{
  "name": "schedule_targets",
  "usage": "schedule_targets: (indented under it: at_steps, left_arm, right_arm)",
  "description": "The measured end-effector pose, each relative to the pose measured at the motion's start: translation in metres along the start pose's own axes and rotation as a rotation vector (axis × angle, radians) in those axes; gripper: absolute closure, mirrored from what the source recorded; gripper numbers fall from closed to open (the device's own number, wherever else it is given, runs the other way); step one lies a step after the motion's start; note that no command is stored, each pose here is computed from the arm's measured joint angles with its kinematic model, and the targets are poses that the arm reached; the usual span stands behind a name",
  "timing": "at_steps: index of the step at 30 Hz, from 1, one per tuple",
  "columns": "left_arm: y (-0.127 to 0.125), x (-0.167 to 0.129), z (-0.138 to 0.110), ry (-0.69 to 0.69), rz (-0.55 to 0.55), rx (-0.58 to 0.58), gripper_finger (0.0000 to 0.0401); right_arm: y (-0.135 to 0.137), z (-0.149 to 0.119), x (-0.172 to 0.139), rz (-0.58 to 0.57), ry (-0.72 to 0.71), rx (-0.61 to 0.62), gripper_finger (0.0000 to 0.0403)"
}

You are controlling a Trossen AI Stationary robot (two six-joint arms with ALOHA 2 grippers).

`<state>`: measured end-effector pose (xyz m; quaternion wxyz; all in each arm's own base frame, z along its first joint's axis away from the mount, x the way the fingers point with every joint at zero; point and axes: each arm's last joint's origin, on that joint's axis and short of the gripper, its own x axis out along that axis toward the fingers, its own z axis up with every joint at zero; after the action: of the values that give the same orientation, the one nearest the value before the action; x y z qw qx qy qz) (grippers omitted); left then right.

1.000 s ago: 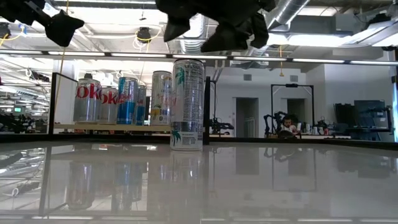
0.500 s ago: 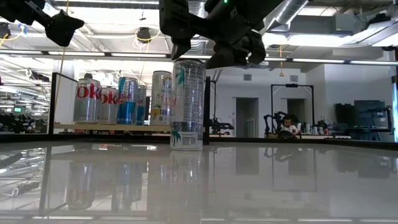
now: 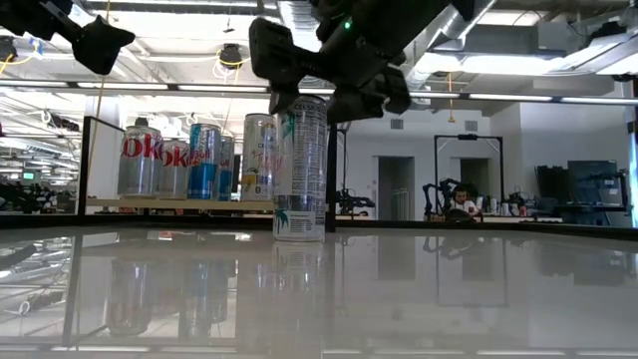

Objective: Place canned beverage on shelf
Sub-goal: Put the white and pink soda can aligned with the other white and pink soda can on the shelf

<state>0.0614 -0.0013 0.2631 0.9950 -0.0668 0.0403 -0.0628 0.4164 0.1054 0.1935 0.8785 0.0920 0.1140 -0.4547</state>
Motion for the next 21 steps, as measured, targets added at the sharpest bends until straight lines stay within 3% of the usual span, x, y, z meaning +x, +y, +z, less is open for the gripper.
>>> schedule_targets:
  at_steps: [5, 12, 15, 21]
  left_arm:
    - [0.000, 0.000, 0.000, 0.000, 0.000, 0.000, 0.0083]
    - [0.000, 0.000, 0.000, 0.000, -0.001, 0.000, 0.0083]
    - [0.000, 0.000, 0.000, 0.000, 0.000, 0.000, 0.0083]
    - [0.000, 0.000, 0.000, 0.000, 0.000, 0.000, 0.0083]
  right_arm:
    - [-0.003, 0.001, 0.009, 0.019, 0.041, 0.001, 0.0054]
    - [-0.003, 0.000, 0.009, 0.038, 0.064, -0.047, 0.0119]
    - [-0.002, 0.001, 0.010, 0.069, 0.090, -0.085, 0.0120]
    - [-0.003, 0.015, 0.014, 0.290, 0.214, -0.303, 0.0120]
